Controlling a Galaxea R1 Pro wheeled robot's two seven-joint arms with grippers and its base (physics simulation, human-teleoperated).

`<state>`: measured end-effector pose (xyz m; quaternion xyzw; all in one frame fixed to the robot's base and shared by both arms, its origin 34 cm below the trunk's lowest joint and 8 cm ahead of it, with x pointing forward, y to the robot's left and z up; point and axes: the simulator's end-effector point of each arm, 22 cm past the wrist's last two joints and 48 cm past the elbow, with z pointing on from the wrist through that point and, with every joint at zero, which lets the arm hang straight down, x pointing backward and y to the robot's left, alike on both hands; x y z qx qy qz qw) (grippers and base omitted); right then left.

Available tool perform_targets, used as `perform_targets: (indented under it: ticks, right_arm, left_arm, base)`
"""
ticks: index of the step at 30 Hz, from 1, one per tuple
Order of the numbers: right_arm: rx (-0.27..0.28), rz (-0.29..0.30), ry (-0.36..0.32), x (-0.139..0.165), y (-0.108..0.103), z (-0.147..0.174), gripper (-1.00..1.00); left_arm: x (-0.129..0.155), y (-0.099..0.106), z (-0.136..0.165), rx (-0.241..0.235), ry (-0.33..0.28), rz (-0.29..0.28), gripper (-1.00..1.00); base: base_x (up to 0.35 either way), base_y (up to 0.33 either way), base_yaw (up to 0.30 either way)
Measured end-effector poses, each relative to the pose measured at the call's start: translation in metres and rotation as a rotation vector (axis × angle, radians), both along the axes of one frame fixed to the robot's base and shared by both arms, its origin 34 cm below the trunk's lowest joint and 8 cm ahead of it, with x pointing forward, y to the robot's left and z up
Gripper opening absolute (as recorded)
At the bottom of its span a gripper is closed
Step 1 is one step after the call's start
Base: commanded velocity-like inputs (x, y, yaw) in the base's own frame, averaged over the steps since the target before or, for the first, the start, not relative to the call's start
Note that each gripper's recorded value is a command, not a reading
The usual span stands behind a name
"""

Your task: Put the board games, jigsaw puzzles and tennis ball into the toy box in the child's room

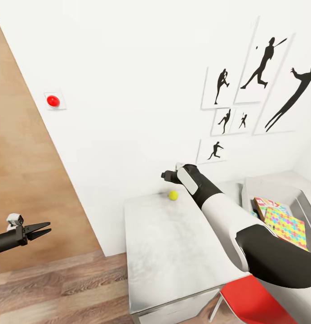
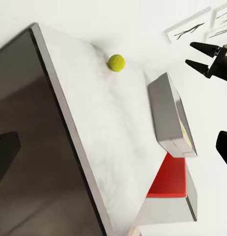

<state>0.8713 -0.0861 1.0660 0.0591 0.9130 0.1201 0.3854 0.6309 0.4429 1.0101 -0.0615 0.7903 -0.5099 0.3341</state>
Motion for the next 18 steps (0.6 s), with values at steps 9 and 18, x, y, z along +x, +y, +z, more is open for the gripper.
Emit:
perform_targets:
  ticks: [9, 18]
  right_arm:
    - [-0.002, 0.001, -0.003, -0.0005, 0.0, 0.0027, 1.0]
    - [-0.004, 0.004, 0.001, -0.0013, 0.0003, 0.0026, 1.0]
  left_arm:
    - [-0.0001, 0.0002, 0.0021, 0.001, -0.004, 0.0, 1.0]
    - [0.0, 0.0003, 0.0026, 0.001, -0.005, 0.0, 1.0]
  base:
    - [0.01, 0.087, -0.138]
    - [0.0, 0.01, -0.019]
